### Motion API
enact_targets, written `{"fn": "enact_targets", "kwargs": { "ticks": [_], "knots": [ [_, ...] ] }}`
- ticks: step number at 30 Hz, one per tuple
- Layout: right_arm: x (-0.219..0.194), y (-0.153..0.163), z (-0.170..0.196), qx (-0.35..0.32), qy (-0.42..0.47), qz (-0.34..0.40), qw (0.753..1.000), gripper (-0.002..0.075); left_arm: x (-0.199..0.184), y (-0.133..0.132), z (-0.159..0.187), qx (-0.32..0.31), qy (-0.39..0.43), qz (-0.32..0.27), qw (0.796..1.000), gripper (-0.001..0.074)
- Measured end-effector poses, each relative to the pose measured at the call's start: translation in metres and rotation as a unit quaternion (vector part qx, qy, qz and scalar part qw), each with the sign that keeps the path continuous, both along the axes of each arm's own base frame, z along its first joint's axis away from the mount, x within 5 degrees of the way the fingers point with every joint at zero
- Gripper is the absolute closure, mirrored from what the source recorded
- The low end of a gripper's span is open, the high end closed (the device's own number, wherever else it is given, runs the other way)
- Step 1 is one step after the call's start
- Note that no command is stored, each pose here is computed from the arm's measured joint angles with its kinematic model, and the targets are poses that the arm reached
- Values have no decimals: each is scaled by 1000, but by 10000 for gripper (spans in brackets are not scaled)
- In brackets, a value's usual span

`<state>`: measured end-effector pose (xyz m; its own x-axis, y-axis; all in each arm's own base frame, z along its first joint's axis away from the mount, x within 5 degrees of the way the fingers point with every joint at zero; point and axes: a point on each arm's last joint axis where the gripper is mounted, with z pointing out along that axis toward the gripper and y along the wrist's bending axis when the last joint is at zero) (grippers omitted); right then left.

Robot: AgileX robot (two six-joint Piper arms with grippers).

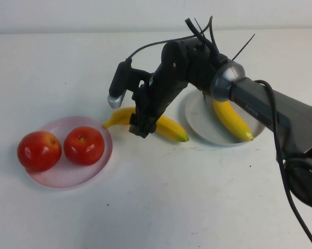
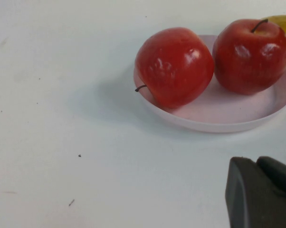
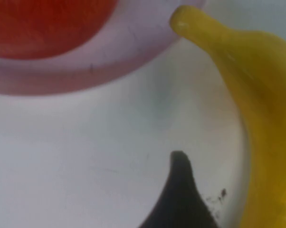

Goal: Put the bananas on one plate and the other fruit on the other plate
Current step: Put another type of fruit in the right plate

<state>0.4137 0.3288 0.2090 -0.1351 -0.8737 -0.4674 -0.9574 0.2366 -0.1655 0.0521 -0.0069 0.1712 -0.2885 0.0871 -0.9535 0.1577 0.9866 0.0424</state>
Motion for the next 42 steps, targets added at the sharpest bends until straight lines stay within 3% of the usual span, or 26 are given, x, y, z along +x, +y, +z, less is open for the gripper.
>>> {"fn": "enact_targets", "kwargs": {
  "ticks": [10, 24, 42],
  "knots": [
    [8, -3, -5, -20, -32, -14, 999, 272, 0, 0, 0, 0, 0, 0, 1000, 734],
    [24, -14, 16, -10, -51, -55, 997, 272, 0, 0, 0, 0, 0, 0, 1000, 734],
    [35, -23, -13, -26, -18, -87, 996, 272, 0, 0, 0, -1, 0, 0, 1000, 734]
  ]
}}
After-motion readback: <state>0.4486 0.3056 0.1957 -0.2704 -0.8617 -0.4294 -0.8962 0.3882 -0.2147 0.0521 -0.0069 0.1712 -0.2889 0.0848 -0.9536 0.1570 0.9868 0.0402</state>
